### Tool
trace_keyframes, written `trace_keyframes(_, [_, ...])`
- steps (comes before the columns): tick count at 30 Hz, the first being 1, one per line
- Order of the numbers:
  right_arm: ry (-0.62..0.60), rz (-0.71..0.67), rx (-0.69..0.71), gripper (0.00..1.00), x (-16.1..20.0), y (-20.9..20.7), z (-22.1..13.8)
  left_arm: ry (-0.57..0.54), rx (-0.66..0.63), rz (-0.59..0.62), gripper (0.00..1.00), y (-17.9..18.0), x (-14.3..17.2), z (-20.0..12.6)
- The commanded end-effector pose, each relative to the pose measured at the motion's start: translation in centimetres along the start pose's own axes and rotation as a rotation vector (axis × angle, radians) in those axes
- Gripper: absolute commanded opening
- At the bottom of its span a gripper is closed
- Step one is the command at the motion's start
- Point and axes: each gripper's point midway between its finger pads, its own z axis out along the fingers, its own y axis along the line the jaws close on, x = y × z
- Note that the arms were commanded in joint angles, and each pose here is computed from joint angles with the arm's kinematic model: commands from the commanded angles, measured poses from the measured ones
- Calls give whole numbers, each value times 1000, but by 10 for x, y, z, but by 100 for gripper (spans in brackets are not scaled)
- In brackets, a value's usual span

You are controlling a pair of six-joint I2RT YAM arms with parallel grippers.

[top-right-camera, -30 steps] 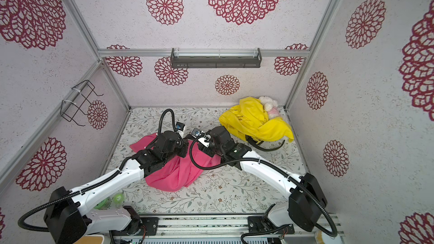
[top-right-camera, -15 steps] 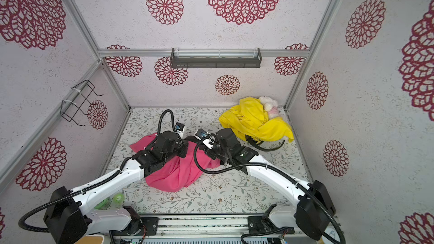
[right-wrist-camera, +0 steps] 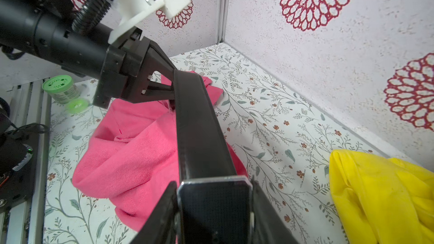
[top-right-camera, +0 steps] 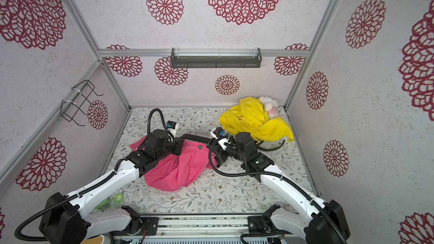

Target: Remove the belt from the trousers

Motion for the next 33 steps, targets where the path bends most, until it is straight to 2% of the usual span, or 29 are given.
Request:
trace_keyframes(1, [27, 69, 278, 0, 2, -60, -42, 70, -616, -195, 0, 158, 38, -36])
trace_keyframes(4, [27, 69, 249, 0, 1, -57, -44, 52, -604, -277, 0, 167, 41, -41])
trace_keyframes(6, [33, 63, 217, 0, -2, -54, -41, 45, -545, -300, 0, 159, 37, -37])
trace_keyframes(7, [32, 59, 192, 0, -5, -50, -39, 40, -498, -290, 0, 150, 33, -33])
trace_keyframes(9, [34, 44, 139, 0, -12, -43, -32, 41, -417, -194, 0, 120, 20, -27])
trace_keyframes(10, [42, 33, 115, 0, -14, -40, -29, 50, -379, -138, 10, 106, 14, -25])
trace_keyframes(13, [88, -8, 46, 0, -19, -28, -18, 69, -278, 20, 55, 59, -3, -25])
trace_keyframes(15, [118, -34, 16, 0, -22, -23, -12, 40, -244, 89, 72, 38, -18, -34])
trace_keyframes(17, [134, -47, 0, 0, -25, -19, -9, -7, -211, 144, 98, 22, -33, -47])
trace_keyframes(20, [143, -52, -13, 0, -29, -16, -6, -88, -162, 226, 97, 2, -54, -68])
trace_keyframes(23, [149, -61, -16, 0, -31, -16, -6, -105, -126, 351, 97, -17, -60, -73])
trace_keyframes(28, [147, -69, -27, 0, -36, -13, -7, -96, -69, 558, 97, -50, -57, -61])
trace_keyframes(33, [145, -78, -32, 0, -39, -10, -9, -151, -126, 687, 97, -67, -79, -46])
